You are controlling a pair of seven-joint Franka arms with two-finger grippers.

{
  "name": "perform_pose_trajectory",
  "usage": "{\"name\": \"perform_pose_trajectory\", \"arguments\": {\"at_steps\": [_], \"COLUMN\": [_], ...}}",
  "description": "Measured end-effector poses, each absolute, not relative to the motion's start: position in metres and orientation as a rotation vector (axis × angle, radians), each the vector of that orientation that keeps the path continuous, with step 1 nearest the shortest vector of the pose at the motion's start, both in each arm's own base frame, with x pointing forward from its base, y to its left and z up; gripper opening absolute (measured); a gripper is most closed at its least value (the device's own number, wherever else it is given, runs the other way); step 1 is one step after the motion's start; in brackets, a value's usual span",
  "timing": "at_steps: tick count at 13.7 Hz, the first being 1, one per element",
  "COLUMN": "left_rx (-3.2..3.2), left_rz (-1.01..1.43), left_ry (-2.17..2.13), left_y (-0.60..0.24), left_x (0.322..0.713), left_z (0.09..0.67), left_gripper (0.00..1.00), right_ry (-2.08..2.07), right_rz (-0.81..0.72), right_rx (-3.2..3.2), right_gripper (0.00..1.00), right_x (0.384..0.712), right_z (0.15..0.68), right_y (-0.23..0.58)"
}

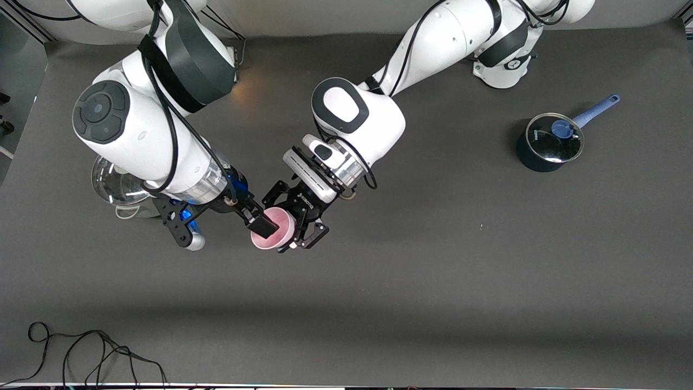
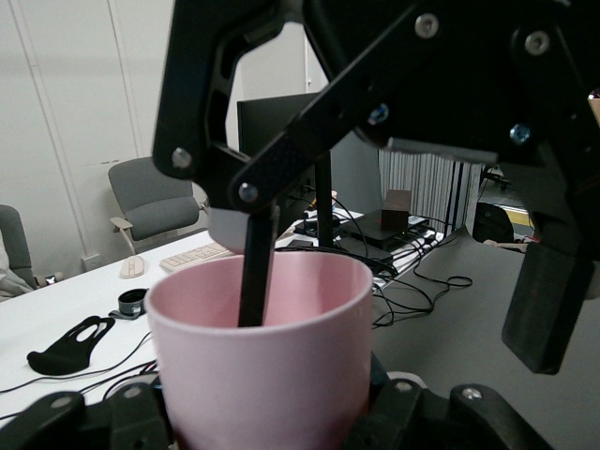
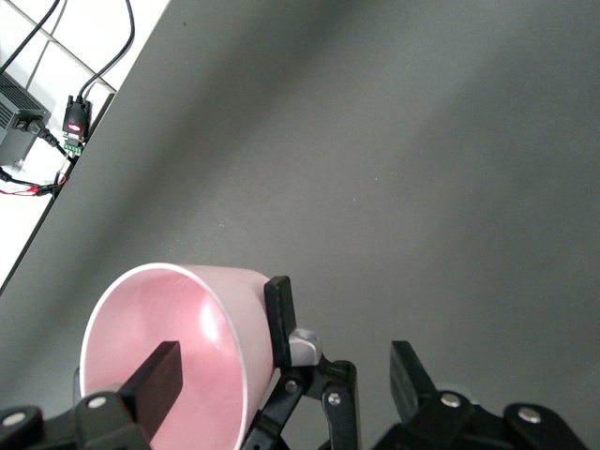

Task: Transfer pink cup from left to right arm
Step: 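Close the right gripper on the pink cup's rim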

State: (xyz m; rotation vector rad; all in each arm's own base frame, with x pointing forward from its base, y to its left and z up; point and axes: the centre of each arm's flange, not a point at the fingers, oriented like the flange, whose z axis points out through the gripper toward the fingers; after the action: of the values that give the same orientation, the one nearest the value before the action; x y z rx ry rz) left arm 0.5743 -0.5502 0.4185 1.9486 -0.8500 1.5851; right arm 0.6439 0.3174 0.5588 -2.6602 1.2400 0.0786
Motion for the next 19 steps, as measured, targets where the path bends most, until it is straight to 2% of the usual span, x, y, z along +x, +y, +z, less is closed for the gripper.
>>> {"name": "perform_pose_trajectory", "arguments": {"at_steps": [9, 10, 17, 19], "left_rx": [1.947, 1.947, 1.936, 1.933], "left_rz": [1.585, 1.585, 1.577, 1.586], "left_ry": [-0.849, -0.849, -0.863, -0.881], "left_y": [-0.5506, -0.5506, -0.5593, -0.5597], "left_x": [0.5739, 0.5739, 0.5655, 0.5654], "left_z": [0.4192, 0.4192, 0.4192, 0.4192], "left_gripper": [0.65, 0.65, 0.65, 0.65], "right_ry": [1.249, 1.249, 1.243, 1.243], "right_rz": [0.098, 0.099, 0.090, 0.093], "right_rx": [-2.673, -2.673, -2.667, -2.670], "right_gripper": [0.96, 0.89, 0.07, 0.04], "right_x": [0.6420, 0.6419, 0.6418, 0.6415], "right_z": [0.5656, 0.5655, 0.5691, 0.5689], "right_y": [0.3112, 0.3113, 0.3123, 0.3120]}}
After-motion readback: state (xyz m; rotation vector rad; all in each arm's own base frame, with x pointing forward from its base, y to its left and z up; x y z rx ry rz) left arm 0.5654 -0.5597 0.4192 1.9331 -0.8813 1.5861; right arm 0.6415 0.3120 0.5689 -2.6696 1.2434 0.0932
